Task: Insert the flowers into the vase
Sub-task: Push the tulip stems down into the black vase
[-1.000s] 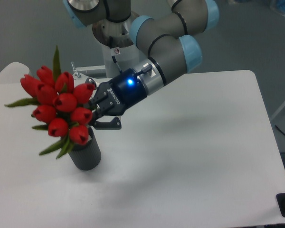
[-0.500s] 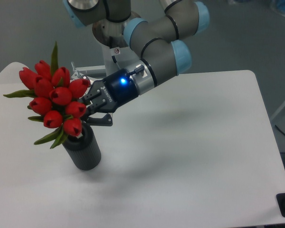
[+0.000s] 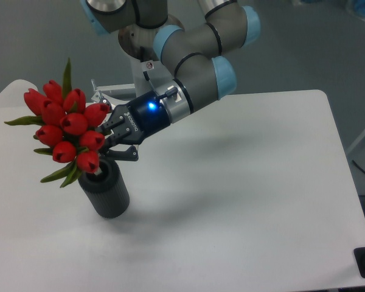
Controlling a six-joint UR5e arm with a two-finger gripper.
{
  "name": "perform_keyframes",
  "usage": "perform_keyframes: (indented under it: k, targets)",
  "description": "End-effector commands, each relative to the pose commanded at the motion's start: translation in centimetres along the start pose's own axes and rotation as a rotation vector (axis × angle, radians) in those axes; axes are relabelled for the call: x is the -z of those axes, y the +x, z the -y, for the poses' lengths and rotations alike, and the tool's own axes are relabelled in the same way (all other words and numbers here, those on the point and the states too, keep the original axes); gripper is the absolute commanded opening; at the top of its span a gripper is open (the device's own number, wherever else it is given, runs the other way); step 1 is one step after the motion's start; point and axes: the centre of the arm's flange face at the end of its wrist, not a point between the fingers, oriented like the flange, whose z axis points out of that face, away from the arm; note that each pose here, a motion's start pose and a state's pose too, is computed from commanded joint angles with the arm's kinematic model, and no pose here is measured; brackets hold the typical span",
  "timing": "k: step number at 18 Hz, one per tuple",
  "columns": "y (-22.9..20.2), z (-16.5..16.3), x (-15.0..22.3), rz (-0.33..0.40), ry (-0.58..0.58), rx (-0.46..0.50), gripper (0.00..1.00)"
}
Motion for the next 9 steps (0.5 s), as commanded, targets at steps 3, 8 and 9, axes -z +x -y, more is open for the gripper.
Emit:
perform_keyframes:
  k: [3, 8, 9]
  targets:
    - [-0.4, -1.0, 0.2, 0.003, -0.001, -0.011, 0.01]
    - [-0.4, -3.8, 0.1, 0.002, -0.006, -0.014, 0.04]
    - [-0.4, -4.8, 0.1, 0.003, -0.007, -0.017, 0.04]
